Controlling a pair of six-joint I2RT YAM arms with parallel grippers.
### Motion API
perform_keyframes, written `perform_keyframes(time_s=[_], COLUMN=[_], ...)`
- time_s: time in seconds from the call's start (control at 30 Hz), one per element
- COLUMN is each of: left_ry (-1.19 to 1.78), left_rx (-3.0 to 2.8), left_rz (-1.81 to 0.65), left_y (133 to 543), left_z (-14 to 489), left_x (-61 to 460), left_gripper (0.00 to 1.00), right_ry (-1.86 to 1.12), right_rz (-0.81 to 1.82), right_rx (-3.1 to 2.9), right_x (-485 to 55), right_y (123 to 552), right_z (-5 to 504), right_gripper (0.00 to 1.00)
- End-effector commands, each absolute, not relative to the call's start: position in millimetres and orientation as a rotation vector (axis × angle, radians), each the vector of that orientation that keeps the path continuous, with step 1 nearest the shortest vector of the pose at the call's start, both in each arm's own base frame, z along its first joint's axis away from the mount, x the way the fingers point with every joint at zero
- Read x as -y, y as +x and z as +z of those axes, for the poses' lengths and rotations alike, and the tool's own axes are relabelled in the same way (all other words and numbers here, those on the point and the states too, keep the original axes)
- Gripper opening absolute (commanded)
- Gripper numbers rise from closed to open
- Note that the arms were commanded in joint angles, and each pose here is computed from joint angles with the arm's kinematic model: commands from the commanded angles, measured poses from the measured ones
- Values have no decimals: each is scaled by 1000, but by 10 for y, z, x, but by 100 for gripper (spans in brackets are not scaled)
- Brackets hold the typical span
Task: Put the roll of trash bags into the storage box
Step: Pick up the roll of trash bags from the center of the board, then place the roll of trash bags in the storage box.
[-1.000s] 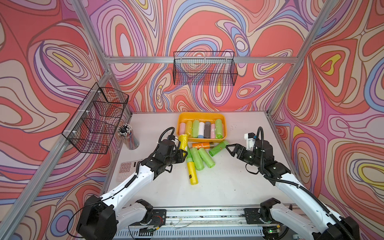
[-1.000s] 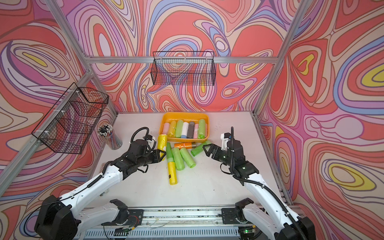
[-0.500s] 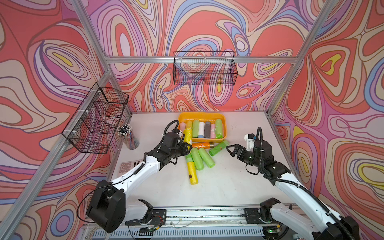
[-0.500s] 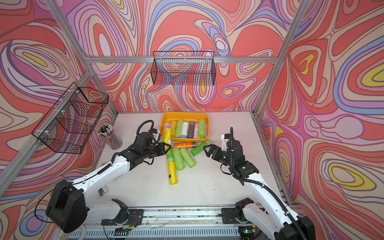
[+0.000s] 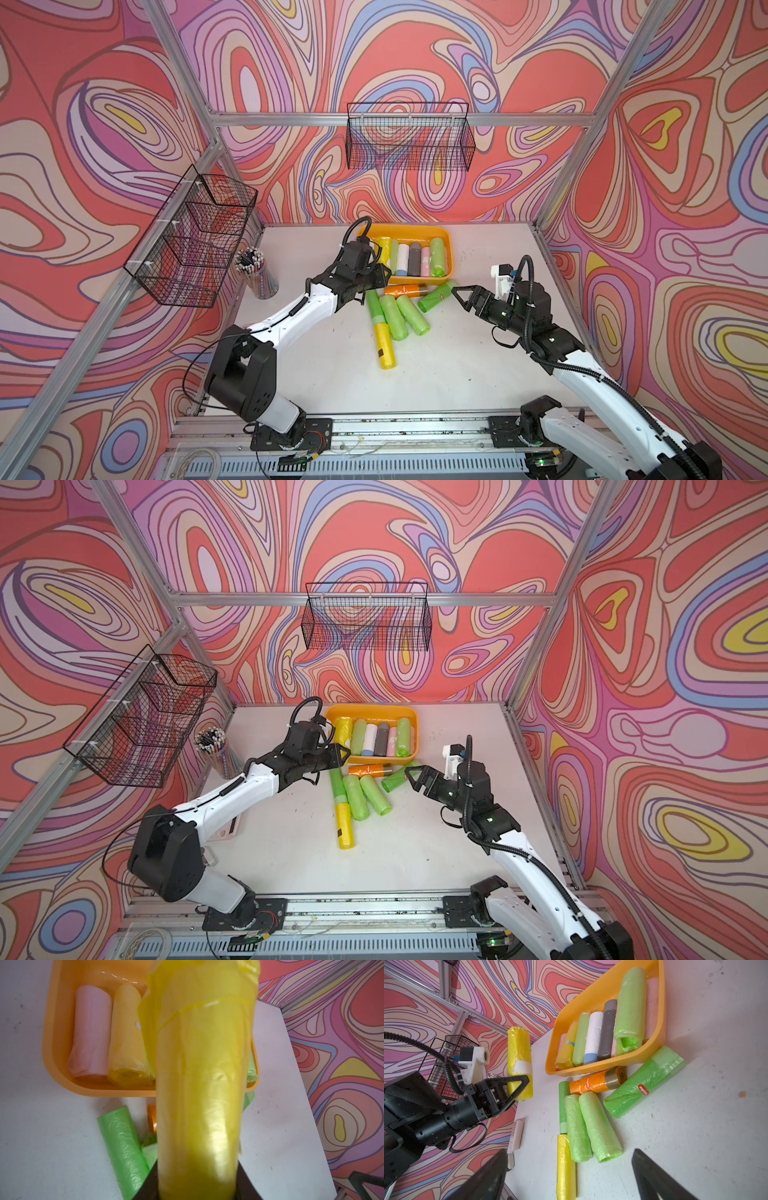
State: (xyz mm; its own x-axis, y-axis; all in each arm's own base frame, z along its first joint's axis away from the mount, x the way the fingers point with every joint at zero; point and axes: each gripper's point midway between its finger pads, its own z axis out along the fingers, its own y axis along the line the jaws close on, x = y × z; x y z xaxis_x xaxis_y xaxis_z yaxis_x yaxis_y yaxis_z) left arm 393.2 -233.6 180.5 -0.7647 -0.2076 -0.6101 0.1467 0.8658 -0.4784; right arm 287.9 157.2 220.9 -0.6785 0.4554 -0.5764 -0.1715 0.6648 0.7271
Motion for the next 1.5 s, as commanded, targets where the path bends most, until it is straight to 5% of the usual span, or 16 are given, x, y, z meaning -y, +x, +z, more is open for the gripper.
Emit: perform_keyframes(time_s=[0.0,0.7,1.47], left_ry=[-5,-50,-107], left_rx=[-2346,-2476,-2609], left_rz=[-589,-345,-294], left_y=[4090,4920,5110], left_z=[1831,1365,812], left_x=[2351,2131,1991], left_gripper=[24,25,25], right_ry=[181,150,148], right_rz=[1001,854,819], right_rx=[-2088,-2111,-2118], right_x=[-1568,-1394,-1359], right_y=[2854,2755,2761], right_z=[2232,2204,2188], right_gripper=[95,95,95])
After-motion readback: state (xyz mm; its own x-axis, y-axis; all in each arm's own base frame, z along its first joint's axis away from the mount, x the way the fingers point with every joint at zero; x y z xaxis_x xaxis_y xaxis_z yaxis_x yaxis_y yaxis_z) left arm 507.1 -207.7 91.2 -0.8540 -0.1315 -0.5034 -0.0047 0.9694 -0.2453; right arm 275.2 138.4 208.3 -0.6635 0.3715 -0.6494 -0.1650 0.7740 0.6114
